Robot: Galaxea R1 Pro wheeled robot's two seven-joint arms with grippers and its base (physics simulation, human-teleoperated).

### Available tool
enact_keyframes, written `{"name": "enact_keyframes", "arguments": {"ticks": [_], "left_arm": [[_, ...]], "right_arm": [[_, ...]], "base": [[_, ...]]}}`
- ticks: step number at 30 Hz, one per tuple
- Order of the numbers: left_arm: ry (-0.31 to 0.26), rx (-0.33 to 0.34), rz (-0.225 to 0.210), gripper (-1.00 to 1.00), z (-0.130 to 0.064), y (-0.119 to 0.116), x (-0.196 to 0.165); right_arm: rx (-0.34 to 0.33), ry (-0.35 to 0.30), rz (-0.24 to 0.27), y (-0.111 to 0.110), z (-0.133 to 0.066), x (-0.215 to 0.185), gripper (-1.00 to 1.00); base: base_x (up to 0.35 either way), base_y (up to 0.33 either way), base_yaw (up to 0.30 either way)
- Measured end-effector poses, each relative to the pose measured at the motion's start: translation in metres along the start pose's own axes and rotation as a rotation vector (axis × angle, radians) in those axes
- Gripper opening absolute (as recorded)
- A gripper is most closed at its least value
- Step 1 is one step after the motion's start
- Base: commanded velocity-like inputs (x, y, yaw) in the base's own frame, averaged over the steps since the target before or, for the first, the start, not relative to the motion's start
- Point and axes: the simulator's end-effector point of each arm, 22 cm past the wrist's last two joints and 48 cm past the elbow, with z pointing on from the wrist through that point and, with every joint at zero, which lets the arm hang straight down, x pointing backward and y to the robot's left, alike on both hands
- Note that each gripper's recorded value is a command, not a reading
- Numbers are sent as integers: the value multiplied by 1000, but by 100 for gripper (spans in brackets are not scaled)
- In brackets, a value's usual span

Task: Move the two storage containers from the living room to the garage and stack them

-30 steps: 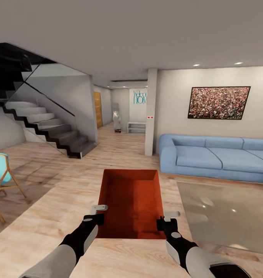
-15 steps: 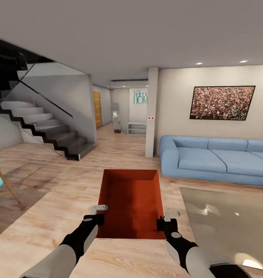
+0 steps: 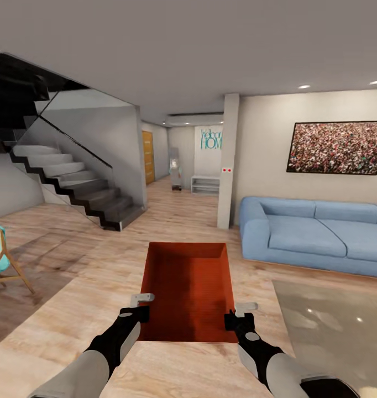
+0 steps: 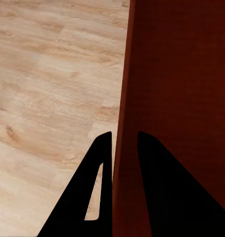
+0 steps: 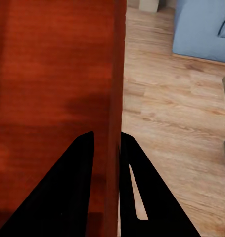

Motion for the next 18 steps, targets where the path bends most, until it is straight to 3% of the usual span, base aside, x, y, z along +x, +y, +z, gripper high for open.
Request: {"name": "enact_keyframes", "arguments": {"ticks": [5, 18], "left_arm": [[0, 0, 0, -100, 0, 0, 0], [0, 0, 0, -100, 0, 0, 0]], "right_arm": [[0, 0, 0, 0, 0, 0, -100], [0, 0, 0, 0, 0, 0, -100]], "base": [[321, 0, 268], [321, 0, 24]]}}
